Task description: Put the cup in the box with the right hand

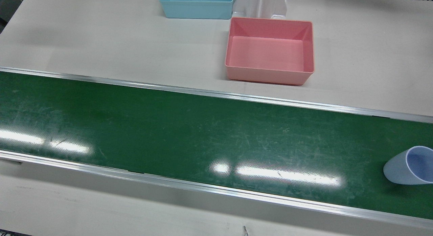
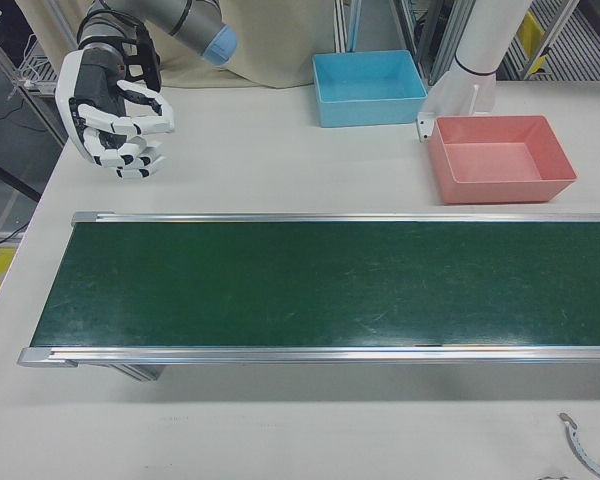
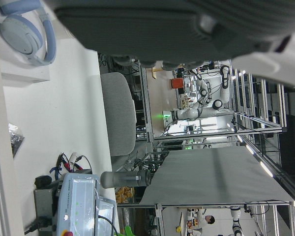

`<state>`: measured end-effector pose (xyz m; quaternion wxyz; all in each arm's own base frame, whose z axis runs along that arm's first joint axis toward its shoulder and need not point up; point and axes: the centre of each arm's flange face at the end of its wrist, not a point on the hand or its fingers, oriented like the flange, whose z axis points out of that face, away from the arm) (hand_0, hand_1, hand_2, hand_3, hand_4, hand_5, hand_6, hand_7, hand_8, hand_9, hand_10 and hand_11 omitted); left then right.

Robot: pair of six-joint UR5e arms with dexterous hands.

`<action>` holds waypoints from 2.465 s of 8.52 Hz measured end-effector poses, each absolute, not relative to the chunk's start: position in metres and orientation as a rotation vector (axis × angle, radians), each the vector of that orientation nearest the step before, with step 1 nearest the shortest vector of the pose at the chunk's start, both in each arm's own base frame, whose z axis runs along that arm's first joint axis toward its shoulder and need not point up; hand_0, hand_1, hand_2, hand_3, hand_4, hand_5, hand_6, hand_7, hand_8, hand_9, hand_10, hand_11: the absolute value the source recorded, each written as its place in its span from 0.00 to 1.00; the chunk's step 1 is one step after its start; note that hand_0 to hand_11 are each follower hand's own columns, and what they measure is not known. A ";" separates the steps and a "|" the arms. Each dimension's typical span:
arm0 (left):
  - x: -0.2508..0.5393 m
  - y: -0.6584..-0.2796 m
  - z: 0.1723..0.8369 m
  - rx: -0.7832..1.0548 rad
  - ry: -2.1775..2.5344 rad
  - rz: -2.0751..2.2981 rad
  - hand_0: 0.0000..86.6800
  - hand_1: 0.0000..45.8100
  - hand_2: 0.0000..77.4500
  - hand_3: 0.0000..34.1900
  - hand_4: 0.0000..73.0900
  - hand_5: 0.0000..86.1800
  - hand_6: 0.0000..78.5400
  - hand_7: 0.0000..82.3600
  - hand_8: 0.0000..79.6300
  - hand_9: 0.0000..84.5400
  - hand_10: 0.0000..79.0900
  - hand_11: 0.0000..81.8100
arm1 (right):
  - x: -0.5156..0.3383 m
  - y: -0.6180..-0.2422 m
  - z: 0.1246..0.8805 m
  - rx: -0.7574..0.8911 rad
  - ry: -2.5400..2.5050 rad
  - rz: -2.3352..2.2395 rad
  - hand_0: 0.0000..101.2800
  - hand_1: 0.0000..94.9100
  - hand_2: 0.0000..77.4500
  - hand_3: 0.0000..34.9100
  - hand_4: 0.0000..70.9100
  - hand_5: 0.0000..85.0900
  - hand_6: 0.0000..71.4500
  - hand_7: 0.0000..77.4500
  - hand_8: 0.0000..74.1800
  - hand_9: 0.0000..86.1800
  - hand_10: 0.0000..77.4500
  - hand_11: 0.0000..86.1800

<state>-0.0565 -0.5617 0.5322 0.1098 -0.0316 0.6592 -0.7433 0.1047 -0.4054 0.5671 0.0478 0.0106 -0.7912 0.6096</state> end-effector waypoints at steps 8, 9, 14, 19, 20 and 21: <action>-0.057 -0.562 0.532 -0.093 1.937 -2.185 0.00 0.01 0.01 0.00 0.00 0.00 0.00 0.00 0.00 0.01 0.00 0.00 | 0.105 -0.405 0.567 0.030 -2.414 1.858 0.79 0.38 0.44 0.00 0.41 0.26 0.31 0.90 0.60 0.65 0.44 0.59; -0.057 -0.562 0.532 -0.093 1.938 -2.184 0.00 0.01 0.01 0.00 0.00 0.00 0.00 0.00 0.00 0.01 0.00 0.00 | 0.105 -0.405 0.567 0.030 -2.415 1.857 0.79 0.38 0.44 0.00 0.42 0.26 0.31 0.90 0.60 0.65 0.44 0.59; -0.056 -0.562 0.532 -0.094 1.939 -2.183 0.00 0.01 0.01 0.00 0.00 0.00 0.00 0.00 0.00 0.01 0.00 0.00 | 0.104 -0.405 0.566 0.029 -2.415 1.856 0.79 0.38 0.46 0.00 0.44 0.26 0.31 0.90 0.60 0.66 0.44 0.61; -0.057 -0.561 0.531 -0.092 1.940 -2.184 0.00 0.01 0.01 0.00 0.00 0.00 0.00 0.00 0.00 0.01 0.00 0.00 | 0.104 -0.406 0.563 0.031 -2.418 1.849 0.79 0.38 0.46 0.00 0.45 0.24 0.31 0.90 0.60 0.66 0.44 0.61; -0.057 -0.561 0.531 -0.091 1.940 -2.184 0.00 0.01 0.01 0.00 0.00 0.00 0.00 0.00 0.00 0.01 0.00 0.00 | 0.104 -0.406 0.563 0.031 -2.418 1.849 0.79 0.38 0.46 0.00 0.45 0.24 0.31 0.90 0.60 0.66 0.44 0.61; -0.057 -0.561 0.531 -0.092 1.939 -2.184 0.00 0.01 0.01 0.00 0.00 0.00 0.00 0.00 0.00 0.01 0.00 0.00 | 0.103 -0.406 0.563 0.032 -2.418 1.848 0.79 0.38 0.46 0.00 0.45 0.24 0.31 0.90 0.60 0.66 0.44 0.61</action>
